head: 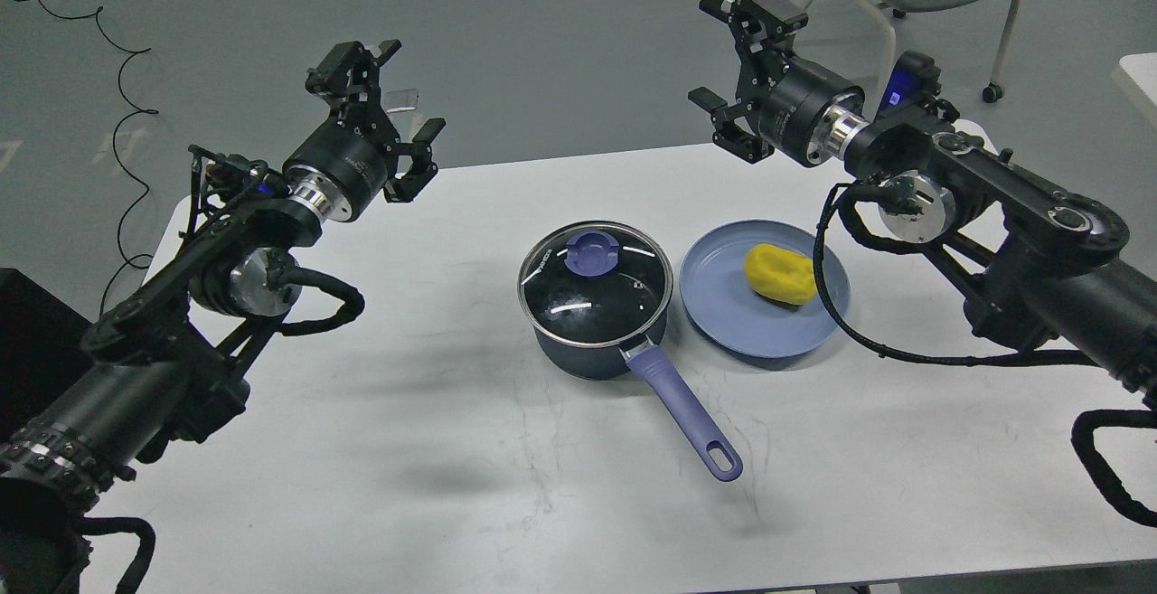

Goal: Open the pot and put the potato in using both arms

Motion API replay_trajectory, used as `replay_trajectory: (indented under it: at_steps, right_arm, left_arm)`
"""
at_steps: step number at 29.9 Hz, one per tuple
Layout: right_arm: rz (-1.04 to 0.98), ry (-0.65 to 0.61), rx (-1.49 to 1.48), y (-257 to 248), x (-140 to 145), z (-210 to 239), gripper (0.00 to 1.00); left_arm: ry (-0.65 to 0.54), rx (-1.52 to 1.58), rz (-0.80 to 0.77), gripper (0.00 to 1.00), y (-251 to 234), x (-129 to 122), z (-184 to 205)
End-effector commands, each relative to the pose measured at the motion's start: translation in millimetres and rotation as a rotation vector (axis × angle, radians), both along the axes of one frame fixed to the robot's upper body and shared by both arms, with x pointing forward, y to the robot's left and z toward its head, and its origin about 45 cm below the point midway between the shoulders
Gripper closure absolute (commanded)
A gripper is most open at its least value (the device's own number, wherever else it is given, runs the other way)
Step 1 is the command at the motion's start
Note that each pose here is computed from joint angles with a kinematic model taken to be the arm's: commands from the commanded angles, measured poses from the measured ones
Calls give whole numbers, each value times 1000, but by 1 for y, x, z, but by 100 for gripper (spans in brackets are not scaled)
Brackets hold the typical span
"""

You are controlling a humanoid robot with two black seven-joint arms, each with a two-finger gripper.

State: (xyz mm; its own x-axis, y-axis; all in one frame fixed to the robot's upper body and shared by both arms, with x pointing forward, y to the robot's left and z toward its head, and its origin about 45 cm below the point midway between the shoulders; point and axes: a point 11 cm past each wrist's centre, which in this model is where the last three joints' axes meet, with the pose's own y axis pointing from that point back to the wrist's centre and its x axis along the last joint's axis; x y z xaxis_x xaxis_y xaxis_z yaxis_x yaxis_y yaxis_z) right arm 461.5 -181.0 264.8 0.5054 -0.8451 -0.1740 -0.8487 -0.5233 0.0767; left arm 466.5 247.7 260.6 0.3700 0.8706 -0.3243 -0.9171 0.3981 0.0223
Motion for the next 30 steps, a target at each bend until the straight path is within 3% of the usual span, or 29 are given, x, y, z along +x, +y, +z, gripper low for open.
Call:
replay_trajectory:
  at_steps: [1, 17, 21, 25, 30]
  right_arm:
    - [1, 7, -2, 3, -1, -3, 0]
    - [-4, -3, -8, 0, 2, 3, 0]
    - [-7, -3, -14, 0, 4, 6, 0]
    - [-10, -7, -13, -2, 4, 8, 0]
    - [-14, -9, -9, -3, 5, 9, 0]
  left_arm:
    - [-1, 6, 6, 2, 4, 0, 0]
    - [-25, 71, 5, 2, 9, 2, 6]
    - [-131, 287, -26, 2, 3, 6, 18]
    - [-353, 585, 11, 2, -1, 16, 51]
    - [-520, 745, -79, 2, -24, 0, 61]
